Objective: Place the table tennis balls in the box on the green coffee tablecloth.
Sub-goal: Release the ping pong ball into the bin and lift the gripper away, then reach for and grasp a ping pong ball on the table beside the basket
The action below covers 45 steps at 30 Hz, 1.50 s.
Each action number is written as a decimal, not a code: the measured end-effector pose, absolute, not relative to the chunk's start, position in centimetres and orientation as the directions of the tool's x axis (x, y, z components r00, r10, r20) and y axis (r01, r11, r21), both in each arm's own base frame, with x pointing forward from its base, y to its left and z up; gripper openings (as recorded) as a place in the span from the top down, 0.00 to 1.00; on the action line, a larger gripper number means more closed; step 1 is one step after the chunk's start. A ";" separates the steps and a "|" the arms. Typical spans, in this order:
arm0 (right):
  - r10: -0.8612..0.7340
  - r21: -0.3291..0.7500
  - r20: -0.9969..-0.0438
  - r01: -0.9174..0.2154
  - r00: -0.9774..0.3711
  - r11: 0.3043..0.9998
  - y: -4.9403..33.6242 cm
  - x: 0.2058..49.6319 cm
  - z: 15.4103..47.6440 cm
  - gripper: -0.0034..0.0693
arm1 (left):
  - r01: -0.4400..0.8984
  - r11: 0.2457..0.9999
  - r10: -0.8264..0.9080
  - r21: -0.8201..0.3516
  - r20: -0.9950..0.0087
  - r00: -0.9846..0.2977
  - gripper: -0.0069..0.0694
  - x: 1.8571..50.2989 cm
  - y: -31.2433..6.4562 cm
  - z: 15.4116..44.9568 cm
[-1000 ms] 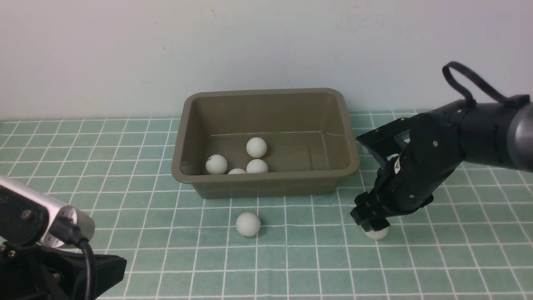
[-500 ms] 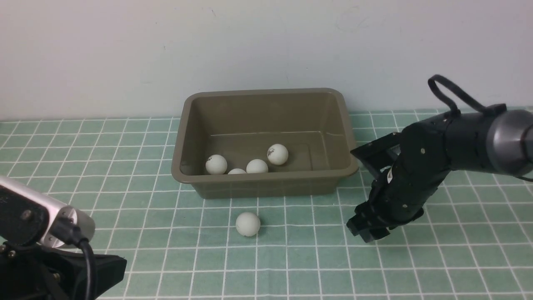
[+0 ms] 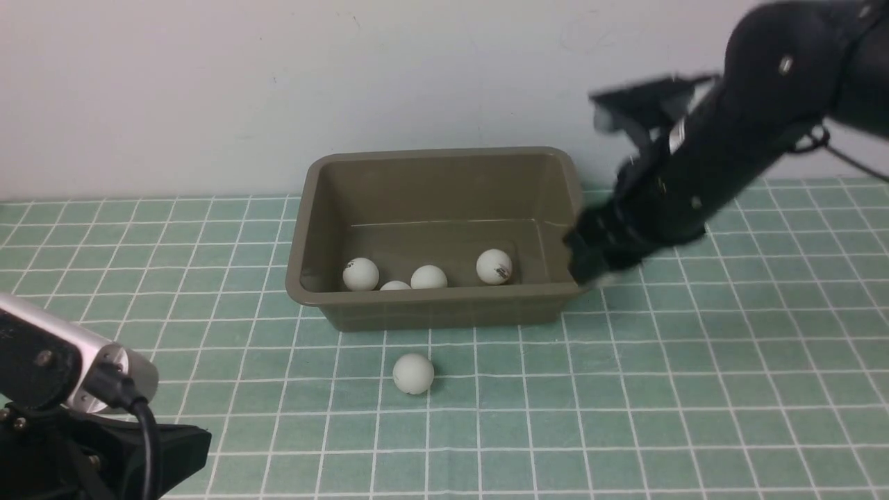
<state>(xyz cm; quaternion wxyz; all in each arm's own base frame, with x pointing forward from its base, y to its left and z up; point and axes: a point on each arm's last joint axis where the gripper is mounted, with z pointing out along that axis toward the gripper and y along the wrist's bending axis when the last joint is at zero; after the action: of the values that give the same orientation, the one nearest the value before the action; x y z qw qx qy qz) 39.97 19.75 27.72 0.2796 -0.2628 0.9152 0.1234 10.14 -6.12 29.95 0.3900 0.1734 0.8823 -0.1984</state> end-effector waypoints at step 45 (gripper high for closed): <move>-0.463 -0.097 -0.692 -0.565 -0.554 0.819 17.5 39.7 38.8 0.30 | 0.429 0.849 0.207 -0.310 -0.551 -0.808 0.20 16.3 -9.5 24.7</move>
<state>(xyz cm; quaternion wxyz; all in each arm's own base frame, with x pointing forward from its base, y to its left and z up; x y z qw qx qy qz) 39.70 17.48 38.79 0.3709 -0.2926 0.8787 0.0684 16.30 -9.53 24.69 0.2577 0.1715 0.9262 -0.2151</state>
